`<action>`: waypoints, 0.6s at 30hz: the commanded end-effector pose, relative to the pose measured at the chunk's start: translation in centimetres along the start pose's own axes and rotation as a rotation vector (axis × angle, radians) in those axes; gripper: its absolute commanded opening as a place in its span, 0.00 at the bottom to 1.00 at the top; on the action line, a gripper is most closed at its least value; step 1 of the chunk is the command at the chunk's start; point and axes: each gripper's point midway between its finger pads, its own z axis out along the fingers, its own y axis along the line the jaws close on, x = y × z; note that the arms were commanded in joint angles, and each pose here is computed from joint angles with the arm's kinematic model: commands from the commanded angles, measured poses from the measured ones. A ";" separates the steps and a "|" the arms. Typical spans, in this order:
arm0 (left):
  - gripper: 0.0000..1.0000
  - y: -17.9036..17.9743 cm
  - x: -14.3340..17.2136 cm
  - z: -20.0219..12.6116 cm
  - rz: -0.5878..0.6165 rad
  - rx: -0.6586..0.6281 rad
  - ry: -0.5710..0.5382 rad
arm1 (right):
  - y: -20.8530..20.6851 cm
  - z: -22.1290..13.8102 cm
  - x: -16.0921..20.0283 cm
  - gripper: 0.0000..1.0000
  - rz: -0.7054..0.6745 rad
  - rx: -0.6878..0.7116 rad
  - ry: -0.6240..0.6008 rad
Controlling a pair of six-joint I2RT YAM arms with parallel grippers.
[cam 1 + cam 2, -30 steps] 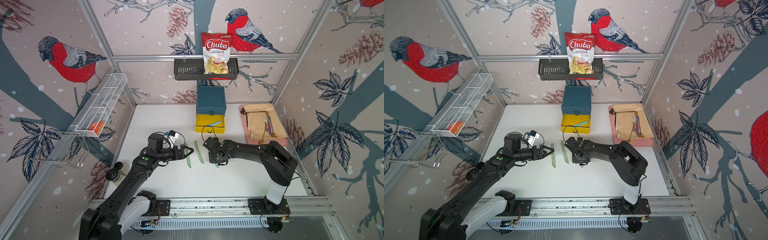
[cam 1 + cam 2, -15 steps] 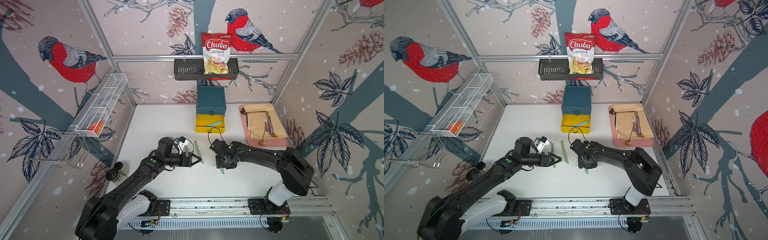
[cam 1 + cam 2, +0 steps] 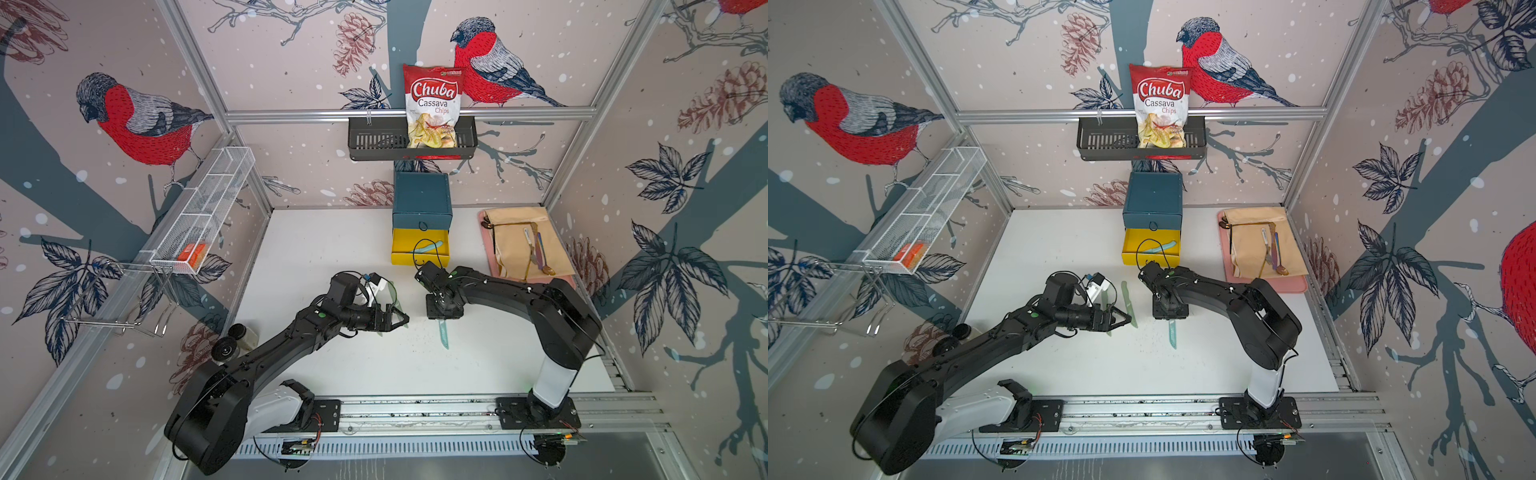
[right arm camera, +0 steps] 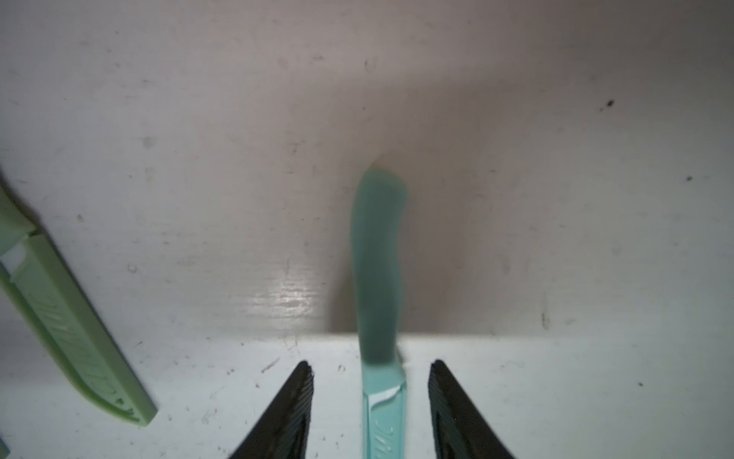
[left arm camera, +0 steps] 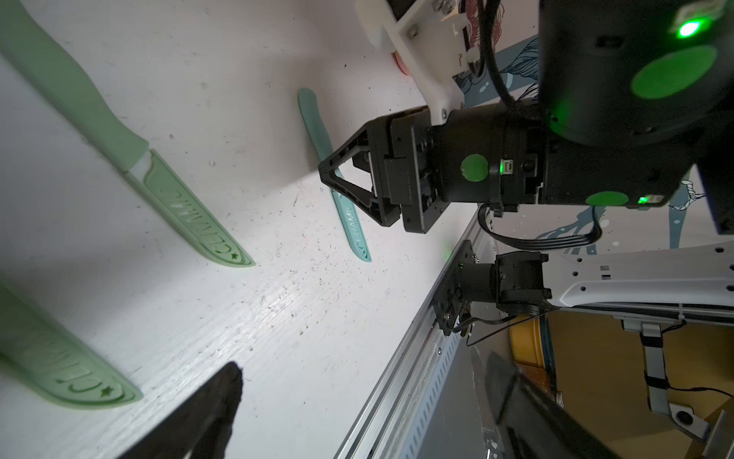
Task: Place the fruit knives into the drawer by color
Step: Pick up the fruit knife from the center of the board.
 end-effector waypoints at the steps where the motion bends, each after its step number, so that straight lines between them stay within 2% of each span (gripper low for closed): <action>1: 0.97 -0.3 -0.2 0.1 0.039 0.008 -0.002 | 0.2 0.3 -0.2 0.48 -0.017 -0.004 0.011; 11: 0.97 0.1 0.0 0.2 0.038 0.005 0.005 | -0.5 1.8 0.3 0.44 -0.011 0.006 0.053; 18: 0.97 0.2 0.1 0.3 0.039 0.003 0.011 | -0.6 2.2 0.6 0.32 -0.006 0.004 0.079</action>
